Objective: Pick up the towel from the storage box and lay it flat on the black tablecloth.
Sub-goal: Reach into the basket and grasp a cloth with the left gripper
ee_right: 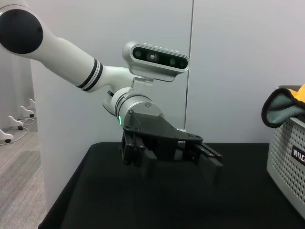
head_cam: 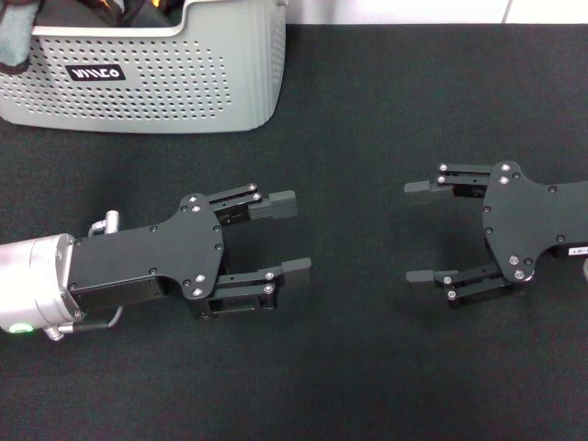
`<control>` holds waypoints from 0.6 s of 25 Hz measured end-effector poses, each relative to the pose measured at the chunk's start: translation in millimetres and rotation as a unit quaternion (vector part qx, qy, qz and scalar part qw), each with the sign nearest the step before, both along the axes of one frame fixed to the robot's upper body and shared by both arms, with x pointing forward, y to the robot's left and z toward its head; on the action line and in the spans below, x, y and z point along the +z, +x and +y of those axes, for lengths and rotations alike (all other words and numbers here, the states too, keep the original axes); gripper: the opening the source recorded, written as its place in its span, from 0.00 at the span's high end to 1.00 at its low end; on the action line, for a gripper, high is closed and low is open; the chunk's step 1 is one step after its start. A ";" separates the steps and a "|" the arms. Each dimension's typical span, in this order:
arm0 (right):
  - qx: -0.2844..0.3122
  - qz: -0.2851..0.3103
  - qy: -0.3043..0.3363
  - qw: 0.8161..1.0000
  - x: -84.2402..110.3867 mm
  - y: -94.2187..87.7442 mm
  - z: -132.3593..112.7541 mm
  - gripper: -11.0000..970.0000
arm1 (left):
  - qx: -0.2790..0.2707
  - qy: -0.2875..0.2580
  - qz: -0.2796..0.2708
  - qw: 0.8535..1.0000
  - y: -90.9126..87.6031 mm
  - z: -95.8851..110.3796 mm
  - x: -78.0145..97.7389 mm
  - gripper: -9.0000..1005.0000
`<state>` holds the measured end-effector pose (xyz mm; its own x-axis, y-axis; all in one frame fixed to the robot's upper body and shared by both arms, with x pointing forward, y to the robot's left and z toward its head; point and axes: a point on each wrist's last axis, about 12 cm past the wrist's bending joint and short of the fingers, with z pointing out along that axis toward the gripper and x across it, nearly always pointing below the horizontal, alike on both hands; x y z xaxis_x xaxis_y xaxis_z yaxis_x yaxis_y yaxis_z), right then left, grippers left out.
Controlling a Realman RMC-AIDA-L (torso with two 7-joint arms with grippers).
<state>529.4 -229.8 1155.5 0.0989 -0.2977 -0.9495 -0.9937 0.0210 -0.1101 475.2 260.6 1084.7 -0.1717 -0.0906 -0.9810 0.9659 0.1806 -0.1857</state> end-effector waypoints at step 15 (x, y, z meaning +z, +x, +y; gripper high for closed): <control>-0.007 0.010 0.001 1.000 2.5 3.0 1.2 0.10 | 0.006 0.005 -0.005 1.000 1.5 2.6 0.3 0.22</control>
